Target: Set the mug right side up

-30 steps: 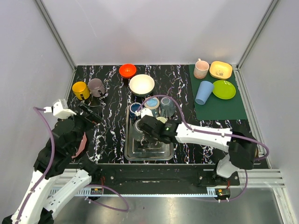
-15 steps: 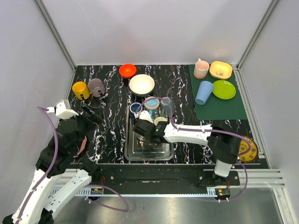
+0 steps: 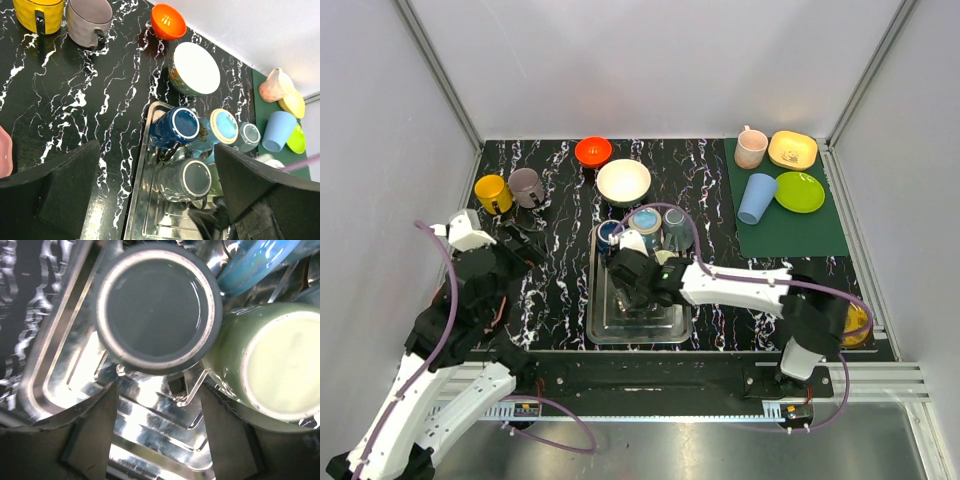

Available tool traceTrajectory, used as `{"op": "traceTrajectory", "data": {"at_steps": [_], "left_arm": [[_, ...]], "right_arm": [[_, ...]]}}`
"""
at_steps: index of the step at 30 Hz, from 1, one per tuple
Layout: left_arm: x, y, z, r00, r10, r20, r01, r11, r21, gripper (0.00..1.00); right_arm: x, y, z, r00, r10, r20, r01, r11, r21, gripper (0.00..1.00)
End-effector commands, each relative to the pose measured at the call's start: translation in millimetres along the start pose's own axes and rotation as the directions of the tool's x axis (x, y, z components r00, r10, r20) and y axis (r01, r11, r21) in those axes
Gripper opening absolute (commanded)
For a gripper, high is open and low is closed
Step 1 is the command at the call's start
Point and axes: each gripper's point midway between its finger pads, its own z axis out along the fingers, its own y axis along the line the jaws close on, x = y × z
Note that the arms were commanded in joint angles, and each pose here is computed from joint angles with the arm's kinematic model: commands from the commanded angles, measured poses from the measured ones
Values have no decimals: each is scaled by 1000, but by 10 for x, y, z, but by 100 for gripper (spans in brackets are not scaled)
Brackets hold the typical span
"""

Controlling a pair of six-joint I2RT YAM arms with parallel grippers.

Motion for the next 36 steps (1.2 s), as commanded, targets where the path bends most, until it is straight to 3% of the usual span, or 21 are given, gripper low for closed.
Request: {"op": "traceTrajectory", "data": {"at_steps": [1,6,8,10,11,13,14,23,36], "left_arm": [[-16,-3,181,999,42,27,-40,998,-42,99],[9,-16,579,995,101,2,-100,987,-125,99],[-58,18,782,997,79,-13,-80,987,-142,99],[-30,241,1102,996,62,-71,-76,973,-218,99],[-52,168,1221,994,54,-91,-70,981,-179,99],[57,387,1557,981,79,-176,-121,963,-240,98],[111,348,1780,972,87,-220,-135,967,-216,93],[281,646,2809,946,103,-308,-198,935,-295,81],[260,1090,3385,940,110,-324,-243,881,-406,67]], "right_arm": [[-629,337,-670,978,48,205,0,973,-229,73],[-1174,454,-1813,909,144,391,52,891,-450,80],[-1340,239,-2189,860,183,475,54,895,-443,81],[-1367,-51,-2261,836,155,526,42,938,-343,82],[-1384,-181,-2368,817,161,553,31,946,-321,82],[-1330,-430,-2394,801,143,582,3,970,-243,82],[-1309,-513,-2395,794,143,591,-13,976,-218,82],[-1170,-823,-2507,755,161,636,-56,982,-182,83],[-1066,-1091,-2533,740,112,664,-70,993,-90,83]]}}
